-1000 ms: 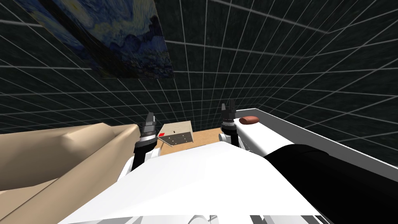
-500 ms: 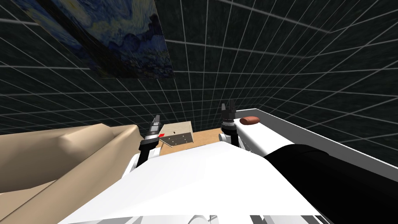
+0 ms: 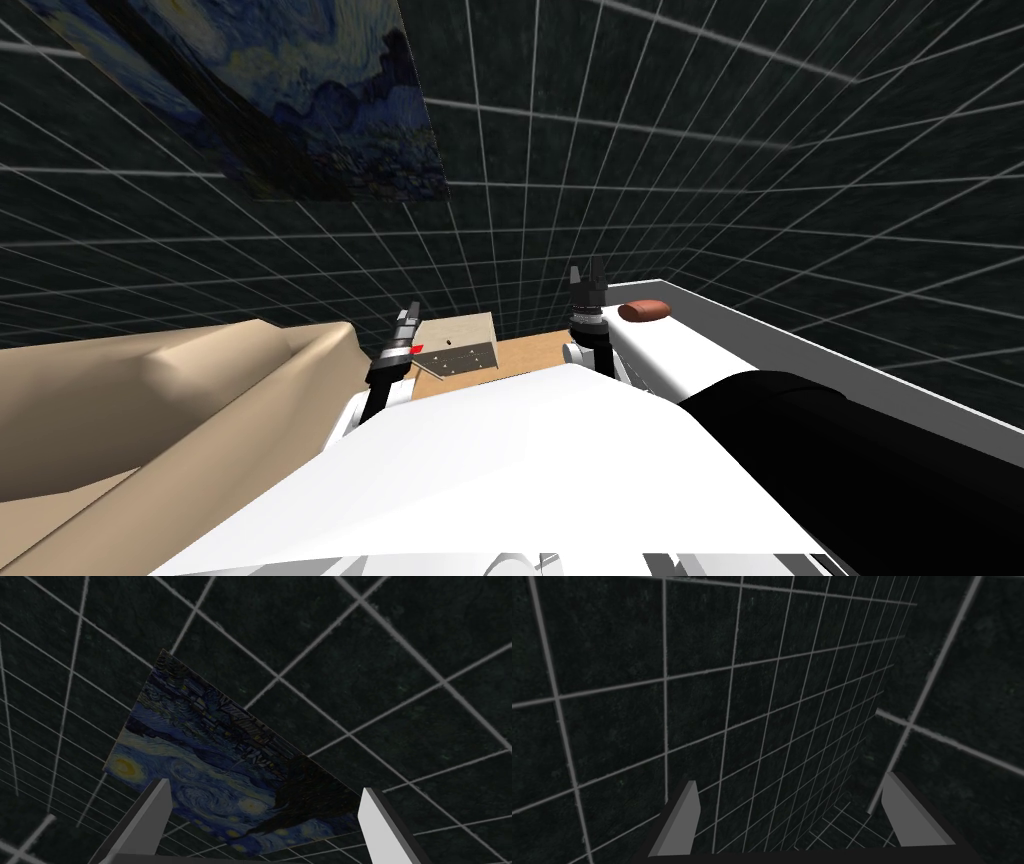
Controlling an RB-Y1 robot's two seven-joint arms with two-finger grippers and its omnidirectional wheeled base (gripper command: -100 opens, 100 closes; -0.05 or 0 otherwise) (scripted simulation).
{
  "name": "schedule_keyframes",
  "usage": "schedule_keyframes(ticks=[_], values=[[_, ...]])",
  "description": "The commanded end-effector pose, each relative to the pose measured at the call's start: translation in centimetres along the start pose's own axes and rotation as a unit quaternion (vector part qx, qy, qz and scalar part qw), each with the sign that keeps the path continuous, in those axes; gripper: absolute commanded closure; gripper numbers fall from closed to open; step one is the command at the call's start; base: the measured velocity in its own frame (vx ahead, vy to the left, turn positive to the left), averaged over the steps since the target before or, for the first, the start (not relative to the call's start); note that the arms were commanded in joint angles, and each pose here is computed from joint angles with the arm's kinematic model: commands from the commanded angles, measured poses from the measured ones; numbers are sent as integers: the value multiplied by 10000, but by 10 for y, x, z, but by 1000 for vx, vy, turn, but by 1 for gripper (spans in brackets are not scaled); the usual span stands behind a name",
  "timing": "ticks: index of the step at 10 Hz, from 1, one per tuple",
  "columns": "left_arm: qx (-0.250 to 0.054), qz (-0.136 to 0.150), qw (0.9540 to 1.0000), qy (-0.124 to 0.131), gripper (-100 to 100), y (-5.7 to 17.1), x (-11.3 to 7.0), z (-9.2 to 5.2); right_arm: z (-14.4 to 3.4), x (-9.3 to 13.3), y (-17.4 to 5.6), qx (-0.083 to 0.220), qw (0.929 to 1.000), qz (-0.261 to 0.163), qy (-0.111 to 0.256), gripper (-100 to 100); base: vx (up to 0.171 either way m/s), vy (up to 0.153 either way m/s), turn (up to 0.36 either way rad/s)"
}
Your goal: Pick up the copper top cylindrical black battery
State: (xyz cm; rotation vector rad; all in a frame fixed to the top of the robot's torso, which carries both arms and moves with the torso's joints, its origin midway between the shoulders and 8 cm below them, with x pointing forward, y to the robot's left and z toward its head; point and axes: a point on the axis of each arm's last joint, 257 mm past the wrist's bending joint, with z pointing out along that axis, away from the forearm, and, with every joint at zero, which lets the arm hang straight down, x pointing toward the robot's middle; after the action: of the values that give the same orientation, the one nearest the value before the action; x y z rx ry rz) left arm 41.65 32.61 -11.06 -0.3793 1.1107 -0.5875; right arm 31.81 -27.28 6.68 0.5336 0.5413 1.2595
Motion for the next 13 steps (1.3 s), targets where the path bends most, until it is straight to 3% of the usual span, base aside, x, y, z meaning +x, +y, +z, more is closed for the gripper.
schedule_keyframes(ticks=[1, 2, 3, 4, 5, 6, 7, 9, 10, 11, 12, 13], values=[[-179, 281, 9993, 163, -100, 19, 12, -1, 0, 0, 0, 0, 10000, 0, 0, 0, 24, 10, 0], [-205, 277, 9992, 182, -100, 21, 14, -2, 0, 0, 0, 0, 10000, 0, 0, 0, 21, 10, -2], [-324, 525, 9976, 302, -100, 36, 23, -2, 0, 0, 0, 0, 10000, 0, 0, 0, 27, 10, -3], [-366, 518, 9974, 335, -100, 40, 26, -4, 0, 0, 0, 0, 10000, 0, 0, 0, 24, 8, -3], [-463, 768, 9950, 442, -100, 53, 33, -4, 0, 0, 0, 0, 10000, 0, 0, 0, 24, 14, 0], [-528, 756, 9945, 496, -100, 59, 37, -7, 0, 0, 0, 0, 10000, 0, 0, 0, 24, 10, -5], [-583, 1009, 9915, 572, -100, 68, 41, -5, 0, 0, 0, 0, 10000, 0, 0, 0, 28, 6, -1], [-690, 988, 9905, 665, -100, 78, 49, -11, 0, 0, 0, 0, 10000, 0, 0, 0, 19, 4, 0], [-763, 1232, 9865, 761, -100, 89, 55, -10, 0, 0, 0, 0, 10000, 0, 0, 0, 20, 9, -3], [-850, 1213, 9854, 841, -100, 98, 61, -16, 0, 0, 0, 0, 10000, 0, 0, 0, 23, 8, -4], [-889, 1457, 9811, 911, -100, 105, 64, -13, 0, 0, 0, 0, 10000, 0, 0, 0, 30, 6, 0], [-1007, 1428, 9793, 1024, -100, 116, 73, -21, 0, 0, 0, 0, 10000, 0, 0, 0, 27, 7, -3]])
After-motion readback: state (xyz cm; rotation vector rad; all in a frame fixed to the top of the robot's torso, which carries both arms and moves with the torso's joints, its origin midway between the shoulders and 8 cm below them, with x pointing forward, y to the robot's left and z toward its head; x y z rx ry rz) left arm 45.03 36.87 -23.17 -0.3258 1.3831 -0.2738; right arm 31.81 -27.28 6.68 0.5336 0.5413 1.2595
